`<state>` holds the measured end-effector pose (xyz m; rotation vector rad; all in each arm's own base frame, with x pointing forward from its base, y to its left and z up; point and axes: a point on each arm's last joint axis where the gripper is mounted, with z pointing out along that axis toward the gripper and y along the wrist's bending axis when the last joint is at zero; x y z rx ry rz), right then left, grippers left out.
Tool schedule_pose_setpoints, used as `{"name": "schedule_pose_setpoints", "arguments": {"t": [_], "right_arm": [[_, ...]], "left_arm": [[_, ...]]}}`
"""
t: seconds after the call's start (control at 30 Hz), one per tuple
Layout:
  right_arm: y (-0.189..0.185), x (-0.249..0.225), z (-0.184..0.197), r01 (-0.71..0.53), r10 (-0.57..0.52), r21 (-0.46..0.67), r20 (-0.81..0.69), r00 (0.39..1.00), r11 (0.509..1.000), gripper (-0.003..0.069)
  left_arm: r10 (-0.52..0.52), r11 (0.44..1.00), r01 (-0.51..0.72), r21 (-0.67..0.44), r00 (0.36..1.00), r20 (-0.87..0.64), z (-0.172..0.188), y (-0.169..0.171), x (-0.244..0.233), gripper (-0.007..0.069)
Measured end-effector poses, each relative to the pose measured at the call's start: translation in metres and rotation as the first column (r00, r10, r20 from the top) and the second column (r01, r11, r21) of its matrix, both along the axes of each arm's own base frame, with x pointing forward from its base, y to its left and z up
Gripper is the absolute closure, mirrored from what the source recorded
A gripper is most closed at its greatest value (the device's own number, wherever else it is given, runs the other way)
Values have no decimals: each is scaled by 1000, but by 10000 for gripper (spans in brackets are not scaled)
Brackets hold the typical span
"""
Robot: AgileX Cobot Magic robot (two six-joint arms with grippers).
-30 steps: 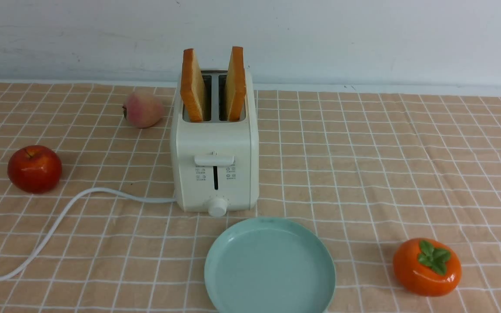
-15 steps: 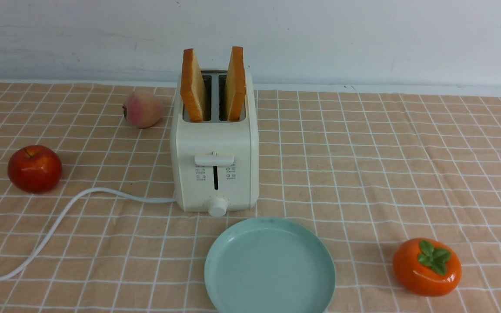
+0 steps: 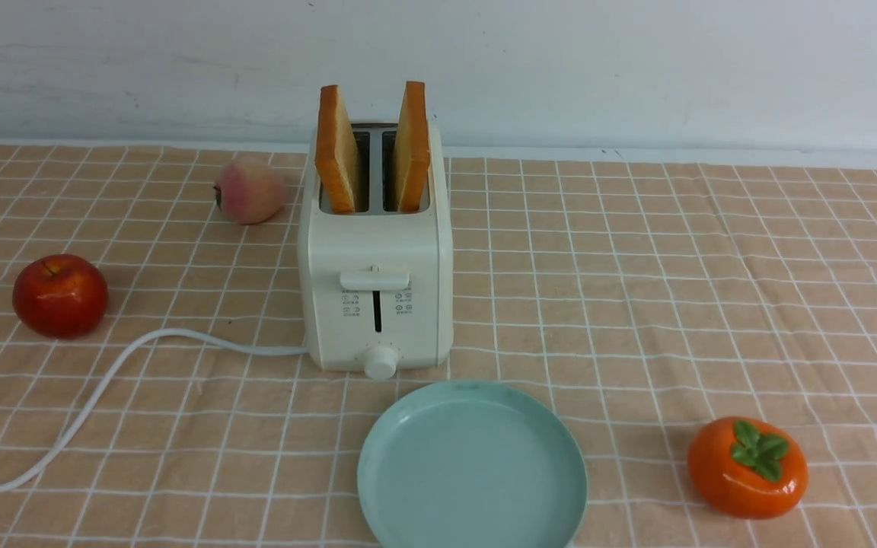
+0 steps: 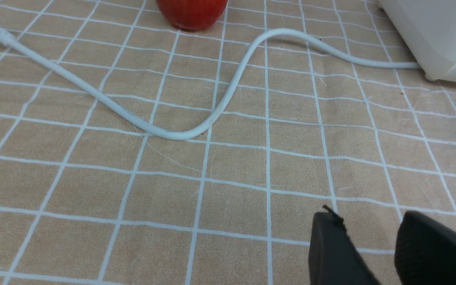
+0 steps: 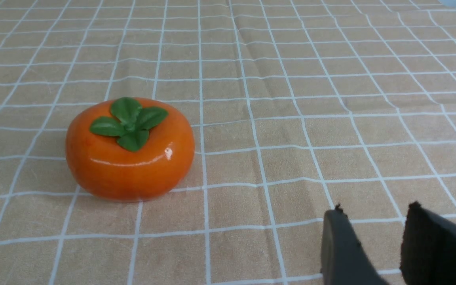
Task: Take toasted bread from bread machine on light coffee tablecloth place on plate.
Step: 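Grasp the toast slice in the toaster and pull it up out of the slot with the right gripper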
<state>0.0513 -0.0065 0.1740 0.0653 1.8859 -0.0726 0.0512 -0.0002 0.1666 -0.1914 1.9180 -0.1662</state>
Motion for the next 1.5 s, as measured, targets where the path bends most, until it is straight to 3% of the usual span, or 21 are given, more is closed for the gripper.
{"name": "schedule_pose_setpoints", "arguments": {"t": [0.97,1.23,1.37,1.5], "right_arm": [[1,1,1,-3,3,10,15,1000,1000,419],[2,4,8,-20,19,10,133,991,1000,419],[3,5,18,-34,32,3,239,971,999,419],[3,5,20,-36,35,1,258,966,999,419]], "left_arm": [[-1,1000,1,0,1000,9,1,0,0,387],[-18,1000,21,-10,963,268,23,-2,5,387],[-41,999,51,-13,904,426,39,-3,5,387],[-27,999,38,-14,891,452,41,-3,5,387]]}}
